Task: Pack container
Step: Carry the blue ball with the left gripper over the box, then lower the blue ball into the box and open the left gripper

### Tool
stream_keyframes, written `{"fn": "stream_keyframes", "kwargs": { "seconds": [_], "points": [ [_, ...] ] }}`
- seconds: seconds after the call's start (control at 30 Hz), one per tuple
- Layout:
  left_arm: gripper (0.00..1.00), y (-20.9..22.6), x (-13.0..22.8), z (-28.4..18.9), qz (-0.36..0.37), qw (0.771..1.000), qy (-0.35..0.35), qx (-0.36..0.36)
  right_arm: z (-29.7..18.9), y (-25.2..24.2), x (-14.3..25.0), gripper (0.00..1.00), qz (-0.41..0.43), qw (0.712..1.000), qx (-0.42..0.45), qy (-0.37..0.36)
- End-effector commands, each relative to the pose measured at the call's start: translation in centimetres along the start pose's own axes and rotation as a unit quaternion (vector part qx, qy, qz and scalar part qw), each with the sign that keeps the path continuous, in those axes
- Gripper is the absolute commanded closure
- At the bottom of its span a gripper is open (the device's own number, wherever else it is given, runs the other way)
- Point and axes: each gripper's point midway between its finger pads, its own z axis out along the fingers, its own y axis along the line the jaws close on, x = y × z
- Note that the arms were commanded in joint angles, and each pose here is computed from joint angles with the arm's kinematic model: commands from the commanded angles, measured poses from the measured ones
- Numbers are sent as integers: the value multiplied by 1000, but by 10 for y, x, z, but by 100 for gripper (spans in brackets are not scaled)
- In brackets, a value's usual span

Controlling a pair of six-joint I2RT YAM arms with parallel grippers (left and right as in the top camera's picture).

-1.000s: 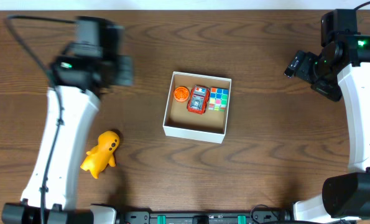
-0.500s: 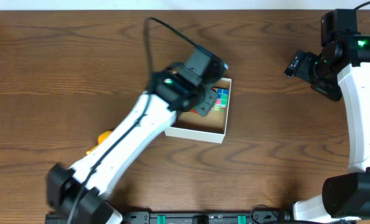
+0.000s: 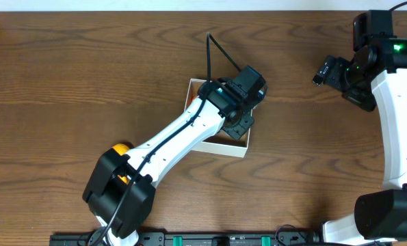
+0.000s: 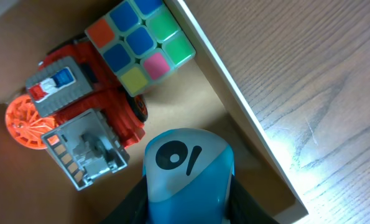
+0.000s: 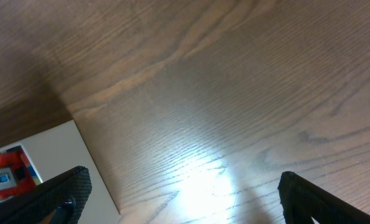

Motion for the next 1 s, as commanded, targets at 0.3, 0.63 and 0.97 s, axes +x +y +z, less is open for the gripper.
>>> {"fn": "stream_keyframes", "kwargs": {
  "seconds": [0.3, 0.63, 0.97],
  "points": [
    [59, 1, 15, 37, 5, 999, 50, 3, 0, 1, 1, 1, -9, 1000, -1, 2],
    [17, 1, 11, 30, 7, 999, 40, 1, 0, 1, 1, 1, -10, 1000, -1, 1],
    [15, 6, -3, -47, 5, 999, -43, -12, 0, 0, 0, 1, -11, 1000, 2, 0]
  ]
}}
